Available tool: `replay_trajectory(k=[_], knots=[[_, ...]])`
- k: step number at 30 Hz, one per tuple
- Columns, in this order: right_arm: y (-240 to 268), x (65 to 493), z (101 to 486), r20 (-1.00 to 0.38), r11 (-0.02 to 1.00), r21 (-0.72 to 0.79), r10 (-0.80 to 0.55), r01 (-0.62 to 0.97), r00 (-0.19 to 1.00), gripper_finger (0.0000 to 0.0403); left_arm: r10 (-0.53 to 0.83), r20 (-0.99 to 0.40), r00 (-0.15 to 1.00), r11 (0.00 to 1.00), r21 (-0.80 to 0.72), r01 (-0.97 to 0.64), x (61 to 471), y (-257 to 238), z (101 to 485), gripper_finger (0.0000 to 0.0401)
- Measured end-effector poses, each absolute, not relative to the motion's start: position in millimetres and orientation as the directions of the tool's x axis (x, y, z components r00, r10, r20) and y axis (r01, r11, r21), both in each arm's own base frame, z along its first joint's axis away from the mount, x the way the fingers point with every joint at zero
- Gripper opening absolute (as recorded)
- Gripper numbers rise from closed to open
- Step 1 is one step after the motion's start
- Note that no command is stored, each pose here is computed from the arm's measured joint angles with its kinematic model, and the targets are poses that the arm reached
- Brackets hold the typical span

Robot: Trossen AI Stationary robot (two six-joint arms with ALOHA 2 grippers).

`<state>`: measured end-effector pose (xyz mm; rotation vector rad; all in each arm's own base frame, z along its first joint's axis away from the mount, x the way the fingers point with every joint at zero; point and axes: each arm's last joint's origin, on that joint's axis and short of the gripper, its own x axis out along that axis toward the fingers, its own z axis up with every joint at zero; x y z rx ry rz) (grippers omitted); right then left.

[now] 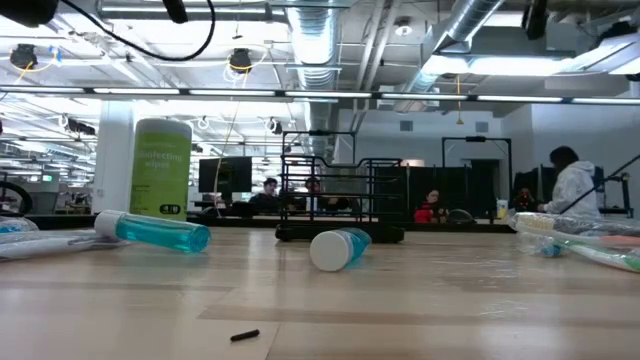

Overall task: Pick & Place toothbrushing station
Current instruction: Put the left blue mouthwash into the black mesh organizer

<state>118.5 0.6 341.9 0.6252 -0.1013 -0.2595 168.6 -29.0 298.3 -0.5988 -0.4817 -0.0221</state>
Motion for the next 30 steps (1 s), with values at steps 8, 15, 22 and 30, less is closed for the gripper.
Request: replay_trajectory(k=[8, 15, 22, 30], knots=[[1, 129, 359, -0.101, 0.785, 0.553, -0.268, 0.278, 0.958, 0.0, 0.081, 0.246, 0.966, 0.822, -0.564, 0.075, 177, -31, 278, 0.0012], [4, 137, 352, -0.172, 0.773, 0.58, -0.193, 0.257, 0.966, 0.0, -0.037, -0.067, 0.997, 0.808, -0.59, -0.009, 201, -41, 235, 0.0001], [8, 158, 340, -0.267, 0.755, 0.578, -0.184, 0.31, 0.946, 0.0, -0.031, -0.27, 0.962, 0.809, -0.572, -0.134, 225, -46, 194, 0.0], [10, 181, 325, -0.359, 0.732, 0.578, -0.168, 0.36, 0.918, 0.0, 0.028, -0.364, 0.931, 0.795, -0.557, -0.241, 251, -38, 176, 0.0]])
